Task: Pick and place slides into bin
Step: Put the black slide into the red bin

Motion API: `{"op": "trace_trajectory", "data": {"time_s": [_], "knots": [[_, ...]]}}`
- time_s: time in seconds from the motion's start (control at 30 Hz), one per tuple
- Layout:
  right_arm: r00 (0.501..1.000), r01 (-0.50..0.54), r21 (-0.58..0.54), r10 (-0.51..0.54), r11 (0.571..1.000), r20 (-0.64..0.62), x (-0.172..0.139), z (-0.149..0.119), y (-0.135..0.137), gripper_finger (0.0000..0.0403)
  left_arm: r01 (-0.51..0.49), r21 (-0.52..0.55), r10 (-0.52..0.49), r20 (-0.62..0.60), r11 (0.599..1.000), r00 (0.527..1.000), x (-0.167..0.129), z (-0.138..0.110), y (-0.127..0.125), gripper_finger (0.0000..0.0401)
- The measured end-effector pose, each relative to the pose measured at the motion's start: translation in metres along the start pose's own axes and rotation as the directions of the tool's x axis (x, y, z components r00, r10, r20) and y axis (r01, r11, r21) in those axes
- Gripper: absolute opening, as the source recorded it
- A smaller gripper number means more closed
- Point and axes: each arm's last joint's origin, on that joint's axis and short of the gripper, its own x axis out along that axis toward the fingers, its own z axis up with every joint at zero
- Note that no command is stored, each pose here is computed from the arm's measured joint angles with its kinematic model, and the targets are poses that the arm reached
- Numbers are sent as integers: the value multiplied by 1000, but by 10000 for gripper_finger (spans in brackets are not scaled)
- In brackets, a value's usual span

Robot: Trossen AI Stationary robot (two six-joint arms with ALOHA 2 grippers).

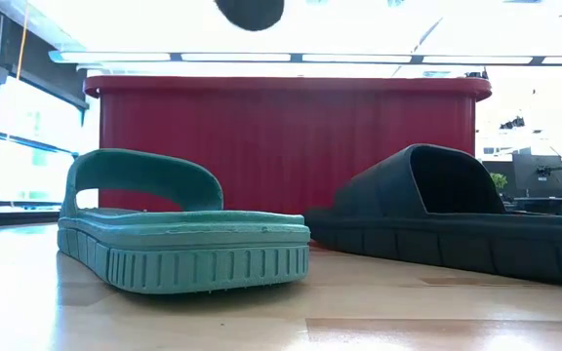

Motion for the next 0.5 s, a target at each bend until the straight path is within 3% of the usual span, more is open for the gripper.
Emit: {"op": "trace_trajectory", "data": {"time_s": [0.1, 0.2, 0.33, 0.5], "knots": [[1000, -1, 24, 1, 1000, 0, 0, 0, 0, 145, -173, 90, 168, 57, 981, 984, -1, 6, 18, 18], [999, -31, 30, 31, 999, -13, 0, 0, 1, 144, -322, 181, 322, 29, 929, 946, 10, 8, 40, 18], [992, -127, 47, 127, 991, -9, -1, 3, 6, 146, -371, 214, 398, -99, 904, 912, 47, 11, 71, 17], [944, -329, 74, 329, 941, 16, -6, 8, 20, 144, -403, 255, 470, -318, 879, 823, 116, 3, 118, 17]]}}
